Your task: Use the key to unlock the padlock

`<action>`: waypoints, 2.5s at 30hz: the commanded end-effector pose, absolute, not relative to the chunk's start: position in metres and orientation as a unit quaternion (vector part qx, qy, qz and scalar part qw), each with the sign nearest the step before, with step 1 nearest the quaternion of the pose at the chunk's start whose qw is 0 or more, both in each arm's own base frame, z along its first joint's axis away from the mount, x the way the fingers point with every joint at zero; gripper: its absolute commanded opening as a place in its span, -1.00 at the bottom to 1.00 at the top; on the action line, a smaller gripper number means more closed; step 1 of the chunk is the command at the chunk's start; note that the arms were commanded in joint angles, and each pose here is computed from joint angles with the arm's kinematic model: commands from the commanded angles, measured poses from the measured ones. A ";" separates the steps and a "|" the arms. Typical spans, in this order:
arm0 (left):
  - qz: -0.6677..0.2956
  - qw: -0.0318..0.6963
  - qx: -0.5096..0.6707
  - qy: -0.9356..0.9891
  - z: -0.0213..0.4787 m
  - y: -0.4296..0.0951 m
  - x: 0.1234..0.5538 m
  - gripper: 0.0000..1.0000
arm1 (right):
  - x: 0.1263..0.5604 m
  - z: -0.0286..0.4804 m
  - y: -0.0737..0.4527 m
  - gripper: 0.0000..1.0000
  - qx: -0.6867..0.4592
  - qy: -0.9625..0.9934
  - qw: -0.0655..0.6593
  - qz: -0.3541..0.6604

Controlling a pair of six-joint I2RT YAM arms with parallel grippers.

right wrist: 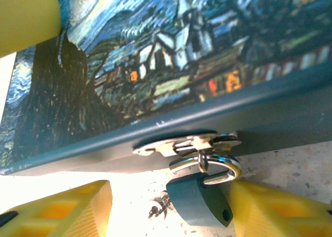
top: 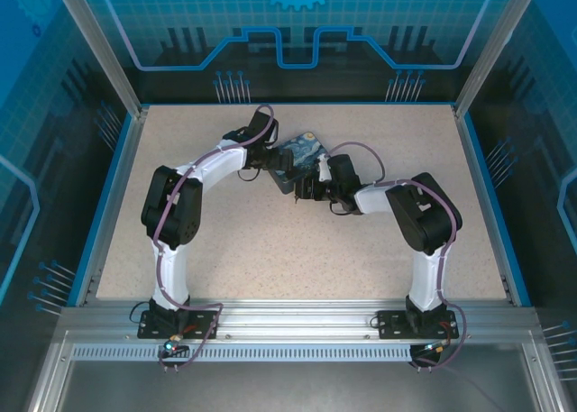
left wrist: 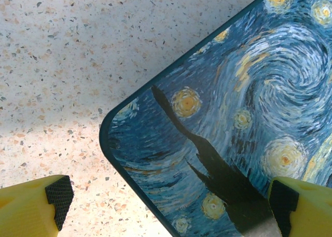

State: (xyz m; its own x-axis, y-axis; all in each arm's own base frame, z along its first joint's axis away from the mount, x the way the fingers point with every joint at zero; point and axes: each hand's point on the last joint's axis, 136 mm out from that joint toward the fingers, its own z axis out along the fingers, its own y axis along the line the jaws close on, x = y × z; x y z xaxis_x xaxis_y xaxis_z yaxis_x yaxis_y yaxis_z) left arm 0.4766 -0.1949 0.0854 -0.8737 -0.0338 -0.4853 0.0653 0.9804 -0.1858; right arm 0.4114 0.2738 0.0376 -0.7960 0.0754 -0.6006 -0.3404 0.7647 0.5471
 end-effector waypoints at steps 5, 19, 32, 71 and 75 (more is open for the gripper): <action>-0.092 0.251 0.013 0.963 0.085 -0.196 0.473 0.97 | 0.398 0.034 0.283 0.13 -0.076 0.881 0.294 0.362; -0.095 0.253 0.011 0.963 0.087 -0.197 0.473 0.97 | 0.401 0.015 0.276 -0.14 -0.053 0.895 0.280 0.343; -0.093 0.249 0.012 0.964 0.085 -0.197 0.472 0.98 | 0.402 0.014 0.271 -0.56 -0.042 0.894 0.275 0.351; -0.089 0.240 0.009 0.967 0.076 -0.196 0.466 0.97 | 0.420 0.039 0.233 -1.00 0.156 0.838 0.257 0.456; -0.088 0.239 0.009 0.967 0.074 -0.196 0.466 0.97 | 0.421 0.043 0.227 -1.00 0.165 0.841 0.253 0.449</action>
State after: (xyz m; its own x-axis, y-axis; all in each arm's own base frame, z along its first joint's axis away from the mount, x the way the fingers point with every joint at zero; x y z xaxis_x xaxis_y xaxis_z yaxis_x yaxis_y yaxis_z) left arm 0.4771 -0.1991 0.0838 -0.8672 -0.0356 -0.4966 0.0675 0.9798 -0.1882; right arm 0.4180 0.2378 0.0350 -0.8322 0.4769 -0.2829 0.0224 0.5387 0.8422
